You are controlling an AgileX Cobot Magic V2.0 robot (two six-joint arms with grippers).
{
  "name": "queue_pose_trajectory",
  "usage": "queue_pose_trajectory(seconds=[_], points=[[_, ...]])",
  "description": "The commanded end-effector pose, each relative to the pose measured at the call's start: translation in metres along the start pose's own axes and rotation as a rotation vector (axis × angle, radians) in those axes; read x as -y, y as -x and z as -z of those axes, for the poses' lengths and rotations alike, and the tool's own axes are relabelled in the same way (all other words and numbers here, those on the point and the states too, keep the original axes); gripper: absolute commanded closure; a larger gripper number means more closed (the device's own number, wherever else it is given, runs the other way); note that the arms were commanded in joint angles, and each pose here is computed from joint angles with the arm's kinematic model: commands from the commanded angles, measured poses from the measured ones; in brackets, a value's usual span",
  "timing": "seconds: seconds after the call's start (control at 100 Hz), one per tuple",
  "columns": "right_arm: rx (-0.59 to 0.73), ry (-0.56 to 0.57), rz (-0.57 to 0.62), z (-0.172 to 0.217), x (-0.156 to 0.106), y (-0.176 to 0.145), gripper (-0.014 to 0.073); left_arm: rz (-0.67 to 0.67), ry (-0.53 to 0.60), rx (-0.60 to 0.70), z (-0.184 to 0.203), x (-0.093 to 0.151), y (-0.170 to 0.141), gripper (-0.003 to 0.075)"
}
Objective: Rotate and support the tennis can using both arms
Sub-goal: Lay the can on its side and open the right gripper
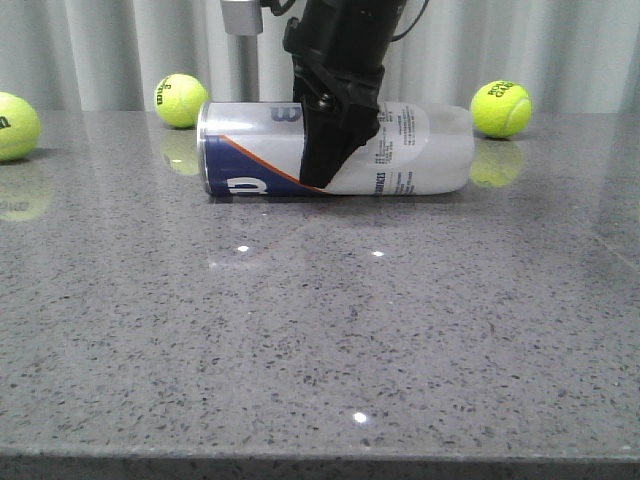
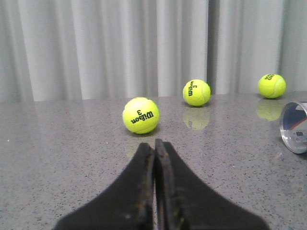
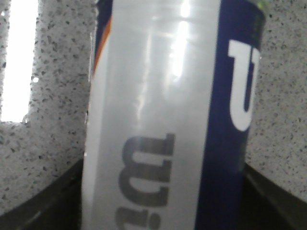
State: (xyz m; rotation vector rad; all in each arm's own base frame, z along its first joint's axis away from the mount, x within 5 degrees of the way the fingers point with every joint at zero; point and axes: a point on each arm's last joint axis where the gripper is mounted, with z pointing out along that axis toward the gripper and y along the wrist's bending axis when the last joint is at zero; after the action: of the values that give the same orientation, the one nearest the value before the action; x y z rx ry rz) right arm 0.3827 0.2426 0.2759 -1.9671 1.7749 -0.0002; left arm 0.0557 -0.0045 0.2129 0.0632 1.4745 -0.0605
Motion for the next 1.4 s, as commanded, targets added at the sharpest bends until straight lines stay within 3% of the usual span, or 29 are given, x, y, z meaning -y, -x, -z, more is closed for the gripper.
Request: queue_pose_trajectory(seconds=[0.0, 0.19, 0.26, 0.71, 1.39], points=[[0.044, -0.074, 0.021, 0.032, 0.006, 0.009, 0.0270, 0.012, 0.002, 0.068, 0.002, 0.000, -0.005, 0.0741], [0.044, -0.072, 0.022, 0.035, 0.005, 0.009, -0.0078, 0.012, 0.002, 0.068, 0.002, 0.000, -0.005, 0.0741], [0.047, -0.079, 0.021, 0.037, 0.005, 0.010, -0.0048, 0.012, 0.002, 0.068, 0.002, 0.000, -0.005, 0.0741], [0.049, -0.082, 0.021, 0.040, 0.005, 0.010, -0.0052, 0.012, 0.002, 0.068, 0.002, 0.000, -0.005, 0.0741], [0.079, -0.138, 0.023, 0.080, 0.002, 0.015, -0.0052, 0.012, 0.002, 0.068, 0.002, 0.000, -0.005, 0.0741]])
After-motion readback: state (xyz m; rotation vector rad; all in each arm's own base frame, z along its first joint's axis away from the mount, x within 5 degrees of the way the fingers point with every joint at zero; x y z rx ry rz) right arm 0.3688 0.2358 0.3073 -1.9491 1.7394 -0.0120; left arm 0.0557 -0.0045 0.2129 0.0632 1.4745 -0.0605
